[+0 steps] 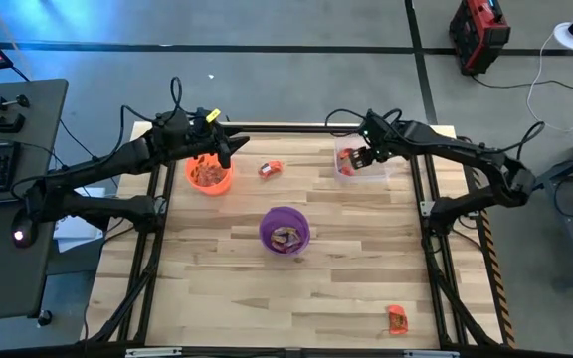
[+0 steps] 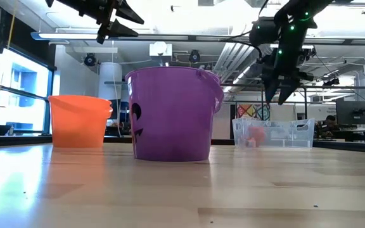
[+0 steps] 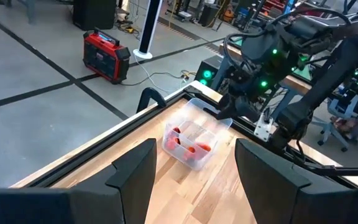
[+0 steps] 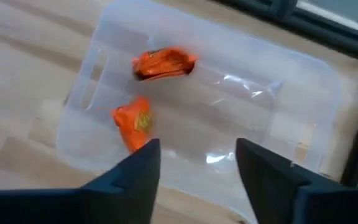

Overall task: Sort candy by brand, put in halloween buckets
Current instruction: Put the orange chocolate into the transparent bin

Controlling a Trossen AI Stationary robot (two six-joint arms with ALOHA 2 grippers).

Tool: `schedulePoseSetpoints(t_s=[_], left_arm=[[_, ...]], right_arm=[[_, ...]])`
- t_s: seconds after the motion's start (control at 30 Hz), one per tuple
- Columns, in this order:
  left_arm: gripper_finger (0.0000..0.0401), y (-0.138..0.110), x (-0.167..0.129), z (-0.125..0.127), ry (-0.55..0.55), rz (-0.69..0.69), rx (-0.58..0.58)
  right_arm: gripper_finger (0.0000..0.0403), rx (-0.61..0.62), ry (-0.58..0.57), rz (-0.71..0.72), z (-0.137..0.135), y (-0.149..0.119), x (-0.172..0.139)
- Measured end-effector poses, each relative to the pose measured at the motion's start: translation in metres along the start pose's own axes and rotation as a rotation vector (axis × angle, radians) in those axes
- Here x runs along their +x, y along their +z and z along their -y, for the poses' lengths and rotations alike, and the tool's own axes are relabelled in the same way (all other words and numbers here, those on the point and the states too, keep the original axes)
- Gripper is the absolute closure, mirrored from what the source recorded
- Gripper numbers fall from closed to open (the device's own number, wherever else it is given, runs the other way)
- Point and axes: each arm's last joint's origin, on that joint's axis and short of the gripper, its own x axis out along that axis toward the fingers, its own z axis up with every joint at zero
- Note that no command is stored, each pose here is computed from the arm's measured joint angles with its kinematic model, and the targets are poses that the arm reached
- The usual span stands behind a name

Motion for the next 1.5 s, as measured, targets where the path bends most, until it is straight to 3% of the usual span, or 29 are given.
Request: schedulePoseSetpoints(t_s=[0.13, 0.2, 0.27, 0.53, 0.73, 0.93, 1.1, 1.3, 1.5], left_arm=[[0.0192, 0.0, 0.0, 0.0, 0.0, 0.0, 0.0], [0.0192, 0.0, 0.0, 0.0, 0.0, 0.0, 0.001], [0.0192, 0.0, 0.0, 0.0, 0.0, 0.0, 0.001], [0.0192, 0.0, 0.0, 0.0, 0.0, 0.0, 0.001], [0.0192, 0.0, 0.0, 0.0, -0.004, -0.001, 0.001], [0.0192, 0.0, 0.0, 0.0, -0.004, 0.0, 0.013], [0.0192, 0.0, 0.0, 0.0, -0.004, 0.0, 0.035], [0.0192, 0.0, 0.0, 0.0, -0.004, 0.0, 0.036], [0.0192, 0.0, 0.0, 0.0, -0.004, 0.001, 0.036]], right_arm=[[0.0165, -0.052, 0.213, -0.1, -0.008, -0.008, -0.013], [0.016, -0.072, 0.324, -0.191, -0.018, -0.023, -0.025], [0.0159, -0.073, 0.359, -0.32, -0.028, -0.046, -0.039], [0.016, -0.062, 0.279, -0.818, -0.078, -0.158, -0.084], [0.0161, -0.093, 0.145, -1.11, -0.119, -0.236, -0.086], [0.0161, -0.12, 0.068, -1.153, -0.142, -0.276, -0.066], [0.0161, -0.123, -0.039, -1.117, -0.151, -0.291, -0.039], [0.0161, -0.223, -0.131, -1.151, -0.156, -0.313, -0.003], [0.017, -0.272, -0.163, -1.164, -0.157, -0.321, 0.016]])
